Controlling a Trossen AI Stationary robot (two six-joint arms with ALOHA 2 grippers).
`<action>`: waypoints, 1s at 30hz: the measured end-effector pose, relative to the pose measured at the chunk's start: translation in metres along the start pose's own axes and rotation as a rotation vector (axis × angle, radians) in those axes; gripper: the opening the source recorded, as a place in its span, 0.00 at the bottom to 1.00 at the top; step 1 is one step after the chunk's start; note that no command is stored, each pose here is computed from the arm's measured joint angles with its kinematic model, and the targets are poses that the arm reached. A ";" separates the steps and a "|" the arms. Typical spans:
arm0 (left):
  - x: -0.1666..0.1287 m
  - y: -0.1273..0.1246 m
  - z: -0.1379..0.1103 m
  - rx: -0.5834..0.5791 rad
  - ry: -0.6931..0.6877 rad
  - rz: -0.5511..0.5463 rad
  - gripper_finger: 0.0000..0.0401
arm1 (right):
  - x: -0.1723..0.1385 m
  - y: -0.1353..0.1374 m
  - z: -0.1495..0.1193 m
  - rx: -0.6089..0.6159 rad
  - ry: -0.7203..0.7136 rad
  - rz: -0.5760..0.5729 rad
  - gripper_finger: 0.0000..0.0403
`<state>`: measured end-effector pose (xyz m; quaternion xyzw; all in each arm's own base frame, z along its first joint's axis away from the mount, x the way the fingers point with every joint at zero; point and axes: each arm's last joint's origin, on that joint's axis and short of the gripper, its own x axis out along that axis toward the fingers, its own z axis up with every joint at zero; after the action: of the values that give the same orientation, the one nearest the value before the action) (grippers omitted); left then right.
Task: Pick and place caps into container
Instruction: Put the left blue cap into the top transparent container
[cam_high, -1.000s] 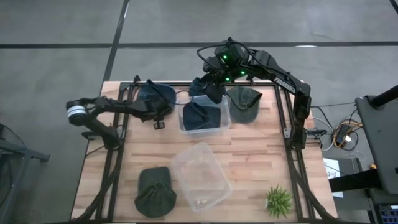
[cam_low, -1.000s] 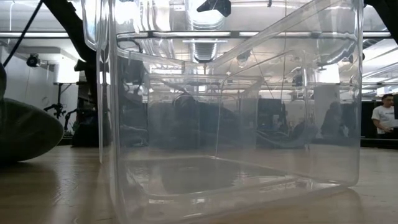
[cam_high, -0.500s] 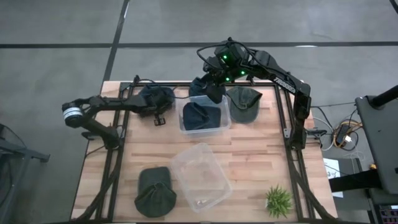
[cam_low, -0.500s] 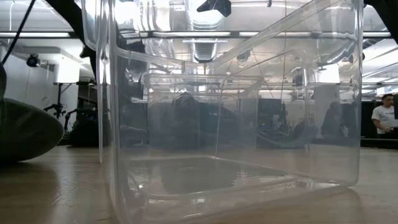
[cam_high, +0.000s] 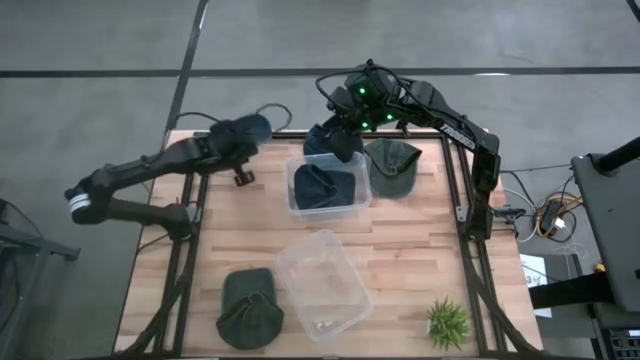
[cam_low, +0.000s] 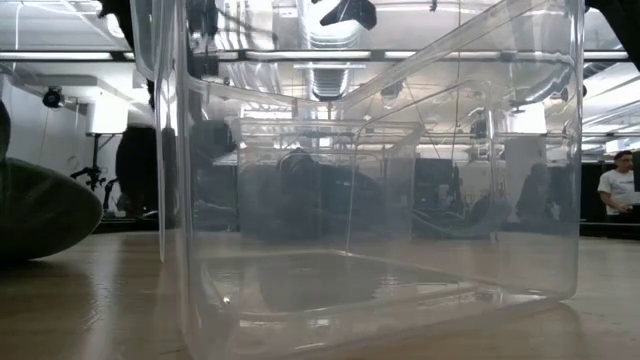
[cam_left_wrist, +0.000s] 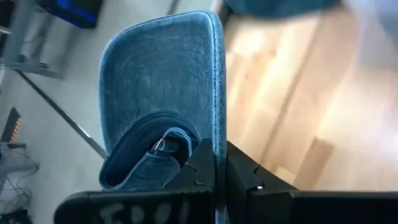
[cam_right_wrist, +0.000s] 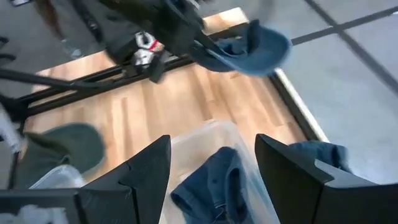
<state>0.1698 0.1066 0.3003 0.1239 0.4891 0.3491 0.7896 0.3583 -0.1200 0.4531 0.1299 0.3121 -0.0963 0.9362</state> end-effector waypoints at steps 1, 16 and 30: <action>-0.007 0.004 0.001 -0.030 -0.027 0.012 0.02 | 0.000 -0.001 0.001 0.009 -0.007 -0.016 0.56; -0.087 0.039 0.041 -0.215 -0.396 0.068 0.02 | -0.003 -0.057 0.028 0.440 -0.293 0.032 0.56; -0.072 -0.017 0.098 0.037 -0.377 0.073 0.02 | 0.041 -0.078 0.003 0.611 -0.198 0.058 0.56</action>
<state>0.2406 0.0599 0.3889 0.2190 0.3340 0.3390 0.8518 0.3718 -0.1989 0.4164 0.4040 0.1723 -0.1711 0.8820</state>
